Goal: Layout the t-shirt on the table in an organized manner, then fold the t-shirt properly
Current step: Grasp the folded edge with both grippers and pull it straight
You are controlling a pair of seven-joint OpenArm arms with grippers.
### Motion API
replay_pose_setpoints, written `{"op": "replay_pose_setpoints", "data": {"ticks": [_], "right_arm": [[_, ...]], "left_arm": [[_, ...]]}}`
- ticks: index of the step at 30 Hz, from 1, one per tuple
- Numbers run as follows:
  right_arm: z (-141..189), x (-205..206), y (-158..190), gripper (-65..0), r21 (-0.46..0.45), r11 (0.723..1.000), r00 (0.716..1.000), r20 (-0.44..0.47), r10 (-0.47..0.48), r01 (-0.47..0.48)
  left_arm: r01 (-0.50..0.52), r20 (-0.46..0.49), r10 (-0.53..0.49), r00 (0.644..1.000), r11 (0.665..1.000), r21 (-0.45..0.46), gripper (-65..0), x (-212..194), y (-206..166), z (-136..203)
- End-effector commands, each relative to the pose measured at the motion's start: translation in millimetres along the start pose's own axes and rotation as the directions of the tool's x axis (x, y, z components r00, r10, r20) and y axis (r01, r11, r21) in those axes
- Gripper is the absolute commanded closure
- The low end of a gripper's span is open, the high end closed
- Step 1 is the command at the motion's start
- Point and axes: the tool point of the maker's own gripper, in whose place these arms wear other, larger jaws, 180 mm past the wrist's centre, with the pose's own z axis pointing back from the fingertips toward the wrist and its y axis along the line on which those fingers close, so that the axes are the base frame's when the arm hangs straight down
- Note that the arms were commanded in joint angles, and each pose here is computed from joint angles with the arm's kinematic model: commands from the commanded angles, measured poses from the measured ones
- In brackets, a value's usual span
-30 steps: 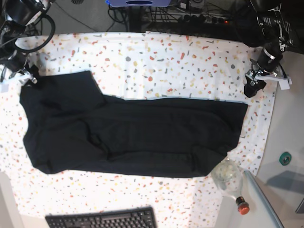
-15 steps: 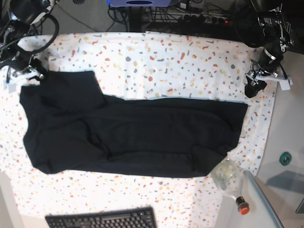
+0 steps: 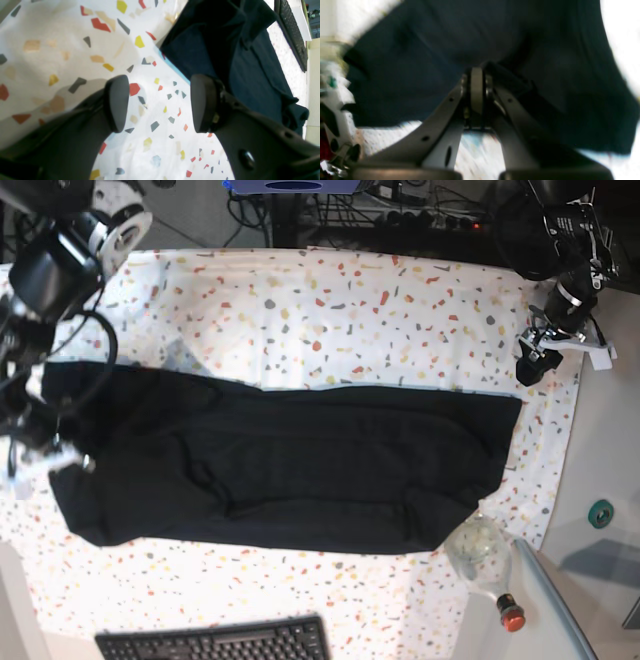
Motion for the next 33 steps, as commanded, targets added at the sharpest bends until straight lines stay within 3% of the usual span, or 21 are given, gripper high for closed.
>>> {"op": "replay_pose_setpoints", "data": {"ticks": [1,4,7,10,11,14,15,16,20,25,33], "right_arm": [[0,36,16,0.0,0.036,0.999,0.997,0.062,0.038,-0.041],[-19,69,44,0.0,0.094,0.994,0.993,0.107,0.048,-0.058],[-28,90,48,0.0,0.116,0.992,0.982,0.187,0.019,-0.041],[-28,92,40,0.0,0.106,0.994,0.985,0.173,0.014,-0.033],[-27,89,38,-5.1,0.106,0.994,0.988,0.153,0.009,-0.025],[-26,75,36,-37.1,0.115,0.993,0.997,0.077,0.018,-0.027],[-22,72,35,-43.7,0.124,0.992,0.997,0.072,0.011,-0.020],[-13,69,25,-46.1,0.122,0.992,0.997,0.082,-0.008,-0.002],[29,54,2,-39.8,0.146,0.989,0.982,0.179,-0.062,0.036],[75,9,-27,-37.1,0.124,0.990,0.974,0.209,-0.086,0.061],[110,-54,-56,-37.2,0.094,0.985,0.976,0.153,-0.155,0.142]], "left_arm": [[0.018,0.040,-0.017,0.999,1.000,-0.019,-36.5,15,-5,1],[0.019,0.037,-0.018,0.999,1.000,-0.020,-36.5,15,-5,1],[0.017,0.040,-0.016,0.999,1.000,-0.017,-36.5,15,-4,2],[0.016,0.034,-0.016,0.999,1.000,-0.014,-36.5,13,-2,2],[0.017,0.026,-0.017,1.000,1.000,-0.011,-36.5,10,-1,3],[0.015,0.025,-0.014,1.000,1.000,-0.011,-36.5,8,-2,3],[0.013,0.025,-0.013,1.000,1.000,-0.013,-36.5,8,-2,3],[0.014,0.027,-0.014,1.000,1.000,-0.013,-36.5,9,-3,2],[0.029,0.040,-0.028,0.999,0.999,-0.019,-36.5,14,-8,-3],[0.146,0.043,-0.146,0.988,0.989,0.009,-36.5,17,-22,-24],[0.026,-0.003,-0.026,1.000,1.000,0.010,-36.5,0,-21,-57]]}}
